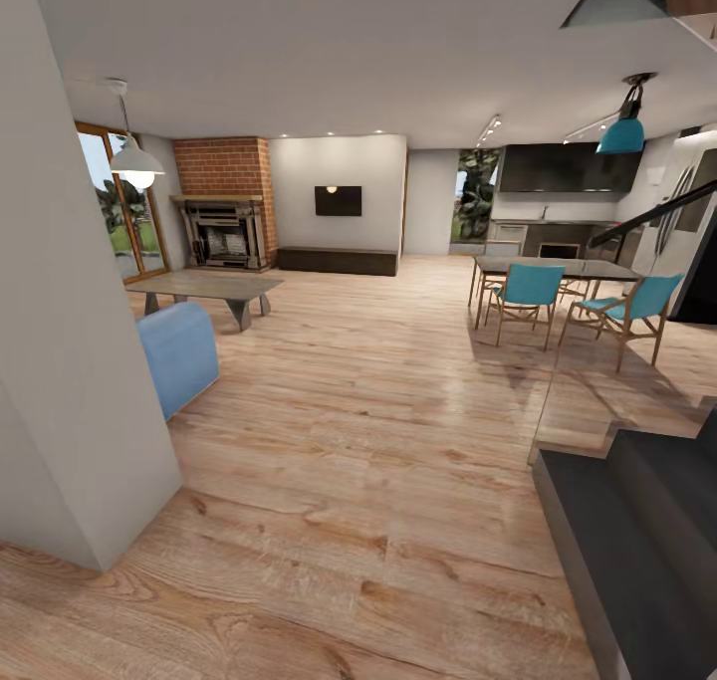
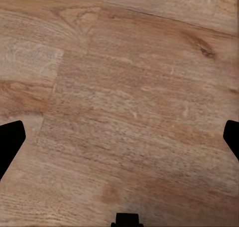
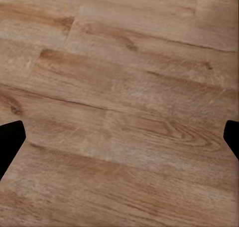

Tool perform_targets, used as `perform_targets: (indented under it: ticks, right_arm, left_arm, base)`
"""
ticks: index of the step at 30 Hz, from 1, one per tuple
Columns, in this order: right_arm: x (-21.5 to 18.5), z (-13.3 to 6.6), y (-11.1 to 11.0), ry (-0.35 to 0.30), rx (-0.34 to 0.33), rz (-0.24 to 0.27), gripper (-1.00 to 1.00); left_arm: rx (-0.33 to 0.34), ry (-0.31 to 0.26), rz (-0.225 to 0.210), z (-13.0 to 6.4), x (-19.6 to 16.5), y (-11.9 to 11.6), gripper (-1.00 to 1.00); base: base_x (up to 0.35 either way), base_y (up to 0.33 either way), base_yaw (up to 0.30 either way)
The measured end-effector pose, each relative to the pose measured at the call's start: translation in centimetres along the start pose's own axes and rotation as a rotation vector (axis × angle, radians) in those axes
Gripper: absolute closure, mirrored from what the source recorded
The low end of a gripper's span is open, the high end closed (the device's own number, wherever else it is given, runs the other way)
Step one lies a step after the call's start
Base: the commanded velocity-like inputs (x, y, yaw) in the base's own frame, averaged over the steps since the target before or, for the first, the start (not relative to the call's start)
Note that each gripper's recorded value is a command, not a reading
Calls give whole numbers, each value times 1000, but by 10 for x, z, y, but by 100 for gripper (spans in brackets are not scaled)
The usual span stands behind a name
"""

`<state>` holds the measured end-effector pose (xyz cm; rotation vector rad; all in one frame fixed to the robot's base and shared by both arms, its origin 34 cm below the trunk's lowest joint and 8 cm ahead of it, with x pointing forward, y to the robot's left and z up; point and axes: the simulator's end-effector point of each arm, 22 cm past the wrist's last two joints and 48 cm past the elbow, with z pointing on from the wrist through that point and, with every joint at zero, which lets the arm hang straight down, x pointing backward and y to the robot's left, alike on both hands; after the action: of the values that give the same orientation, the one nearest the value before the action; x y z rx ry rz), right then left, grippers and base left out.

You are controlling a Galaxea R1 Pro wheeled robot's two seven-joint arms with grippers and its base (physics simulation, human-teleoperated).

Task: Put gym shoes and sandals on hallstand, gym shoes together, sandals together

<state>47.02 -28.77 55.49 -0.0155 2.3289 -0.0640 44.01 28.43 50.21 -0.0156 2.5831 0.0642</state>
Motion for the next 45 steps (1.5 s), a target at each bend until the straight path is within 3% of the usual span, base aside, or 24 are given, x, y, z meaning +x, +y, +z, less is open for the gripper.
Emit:
perform_targets:
  ticks: [10,18,24,45]
  right_arm:
    - [12,-1,0,25,2,-1,-100]
    - [32,-4,1,67,0,1,-100]
    - [39,-4,2,79,0,1,-100]
    - [53,-5,3,111,-1,2,-100]
  left_arm:
    - [-14,-16,-21,-1,4,7,-100]
    - [-32,-95,-53,-3,-5,15,-100]
    - [-37,-115,-59,-4,-7,16,-100]
    - [-41,-84,-61,-2,10,19,-100]
  base:
    - [0,0,133]
    - [0,0,206]
    - [0,16,199]
    - [0,257,185]
